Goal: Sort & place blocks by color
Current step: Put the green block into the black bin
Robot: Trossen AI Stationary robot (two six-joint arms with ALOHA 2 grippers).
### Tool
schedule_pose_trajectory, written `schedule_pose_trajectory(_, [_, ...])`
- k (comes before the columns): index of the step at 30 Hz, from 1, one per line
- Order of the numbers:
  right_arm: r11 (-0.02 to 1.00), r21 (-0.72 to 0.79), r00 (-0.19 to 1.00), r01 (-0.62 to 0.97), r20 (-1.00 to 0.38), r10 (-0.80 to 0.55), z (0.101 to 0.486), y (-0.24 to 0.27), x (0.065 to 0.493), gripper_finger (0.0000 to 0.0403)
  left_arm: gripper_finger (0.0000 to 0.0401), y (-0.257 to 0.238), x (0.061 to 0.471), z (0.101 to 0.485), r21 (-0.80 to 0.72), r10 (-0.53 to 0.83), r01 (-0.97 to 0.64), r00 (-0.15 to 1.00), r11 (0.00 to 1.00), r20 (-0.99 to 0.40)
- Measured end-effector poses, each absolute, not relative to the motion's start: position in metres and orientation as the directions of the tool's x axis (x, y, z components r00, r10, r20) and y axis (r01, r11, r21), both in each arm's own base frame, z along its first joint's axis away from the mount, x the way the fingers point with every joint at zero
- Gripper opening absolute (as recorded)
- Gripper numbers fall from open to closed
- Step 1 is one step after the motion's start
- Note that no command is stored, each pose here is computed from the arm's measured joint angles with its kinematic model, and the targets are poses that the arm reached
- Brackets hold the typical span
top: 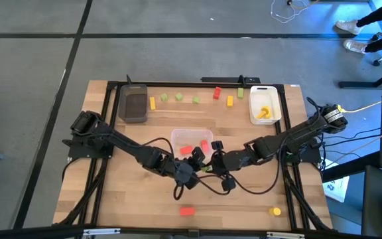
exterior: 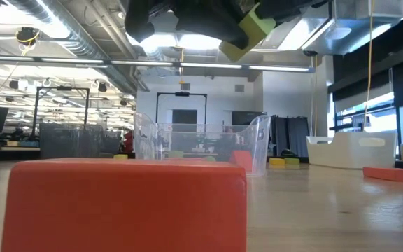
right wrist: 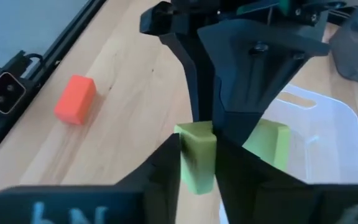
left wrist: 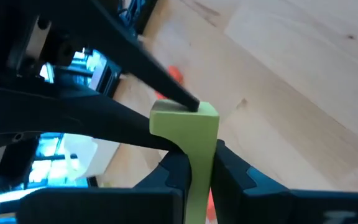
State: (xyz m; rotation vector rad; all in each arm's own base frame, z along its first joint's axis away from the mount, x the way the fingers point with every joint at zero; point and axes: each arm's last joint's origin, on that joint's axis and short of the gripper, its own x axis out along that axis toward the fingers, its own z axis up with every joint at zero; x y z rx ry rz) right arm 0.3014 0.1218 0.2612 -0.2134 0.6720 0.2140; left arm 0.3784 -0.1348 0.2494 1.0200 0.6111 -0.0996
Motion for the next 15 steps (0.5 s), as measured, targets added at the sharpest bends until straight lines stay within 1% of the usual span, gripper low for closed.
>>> schedule_pose_trajectory(4, [0.959,-0.129,0.750,-0.252,-0.653,0.109,0.260,0.117,0.302,0.0117,0.0032,-0.133,0.376,0.246,0.749,0.221,0.358,0.806,0.558,-0.550])
schedule_pose_trajectory(7, [0.955,-0.147,0.746,-0.258,-0.659,0.100,0.260,0.115,0.301,0.0120,0.0031,-0.132,0.373,0.243,0.728,0.230,0.377,0.778,0.573,-0.584])
schedule_pose_trajectory(10, [0.955,-0.186,0.756,-0.233,-0.652,0.057,0.264,0.113,0.298,0.0121,0.0031,-0.130,0.368,0.238,0.705,0.253,0.397,0.738,0.588,-0.626])
schedule_pose_trajectory(12, [0.955,-0.210,0.755,-0.209,-0.655,0.021,0.268,0.110,0.293,0.0122,0.0031,-0.128,0.365,0.236,0.710,0.306,0.379,0.710,0.594,-0.635])
schedule_pose_trajectory(15, [0.964,-0.215,0.752,-0.156,-0.658,-0.025,0.275,0.105,0.284,0.0123,0.0031,-0.120,0.356,0.241,0.745,0.421,0.319,0.665,0.586,-0.617])
